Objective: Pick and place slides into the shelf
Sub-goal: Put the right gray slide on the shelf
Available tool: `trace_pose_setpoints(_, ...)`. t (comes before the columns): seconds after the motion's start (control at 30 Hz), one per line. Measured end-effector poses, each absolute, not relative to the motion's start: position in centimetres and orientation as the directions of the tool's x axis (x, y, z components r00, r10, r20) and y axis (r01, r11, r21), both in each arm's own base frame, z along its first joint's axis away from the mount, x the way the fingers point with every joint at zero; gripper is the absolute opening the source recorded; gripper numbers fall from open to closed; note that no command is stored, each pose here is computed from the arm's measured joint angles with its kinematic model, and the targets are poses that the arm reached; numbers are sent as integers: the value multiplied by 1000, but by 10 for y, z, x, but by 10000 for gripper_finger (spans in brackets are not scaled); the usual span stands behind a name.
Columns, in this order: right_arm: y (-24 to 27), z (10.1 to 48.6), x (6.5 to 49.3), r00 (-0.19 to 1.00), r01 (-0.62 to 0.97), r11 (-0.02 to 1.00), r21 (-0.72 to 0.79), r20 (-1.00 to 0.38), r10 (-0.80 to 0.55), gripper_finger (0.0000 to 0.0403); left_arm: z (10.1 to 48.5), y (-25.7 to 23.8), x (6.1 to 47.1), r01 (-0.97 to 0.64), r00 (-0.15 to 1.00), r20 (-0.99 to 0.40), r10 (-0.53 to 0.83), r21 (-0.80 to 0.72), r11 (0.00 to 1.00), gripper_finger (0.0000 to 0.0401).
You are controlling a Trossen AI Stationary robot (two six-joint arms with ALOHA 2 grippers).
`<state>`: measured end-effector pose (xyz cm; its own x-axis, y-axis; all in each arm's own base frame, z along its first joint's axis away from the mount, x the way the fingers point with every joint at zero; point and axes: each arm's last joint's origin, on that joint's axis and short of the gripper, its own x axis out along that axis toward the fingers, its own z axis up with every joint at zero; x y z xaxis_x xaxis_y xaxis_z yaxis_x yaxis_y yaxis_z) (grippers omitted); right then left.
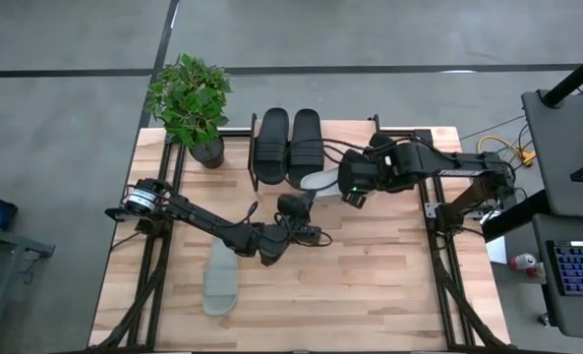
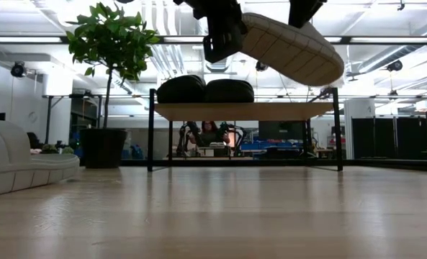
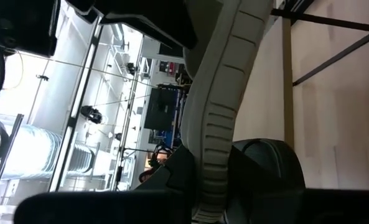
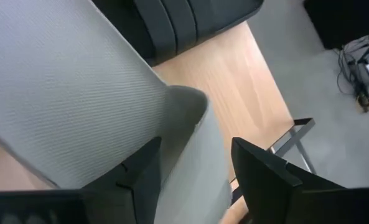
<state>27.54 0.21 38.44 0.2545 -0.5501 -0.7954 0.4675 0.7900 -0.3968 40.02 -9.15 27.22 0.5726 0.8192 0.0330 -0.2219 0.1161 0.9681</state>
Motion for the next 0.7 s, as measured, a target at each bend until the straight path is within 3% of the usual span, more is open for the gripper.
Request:
trace_pose_setpoints(0.47,2,378,277,180,497,778,-384,-831,-526,181,276,-91,401,-227,572,36,819,967,116,32)
trace_pose_setpoints(0.7,2,366,289,140,468,781,-415,-837,-529,133,278,-91,402,-229,570,38,821,967,114,32)
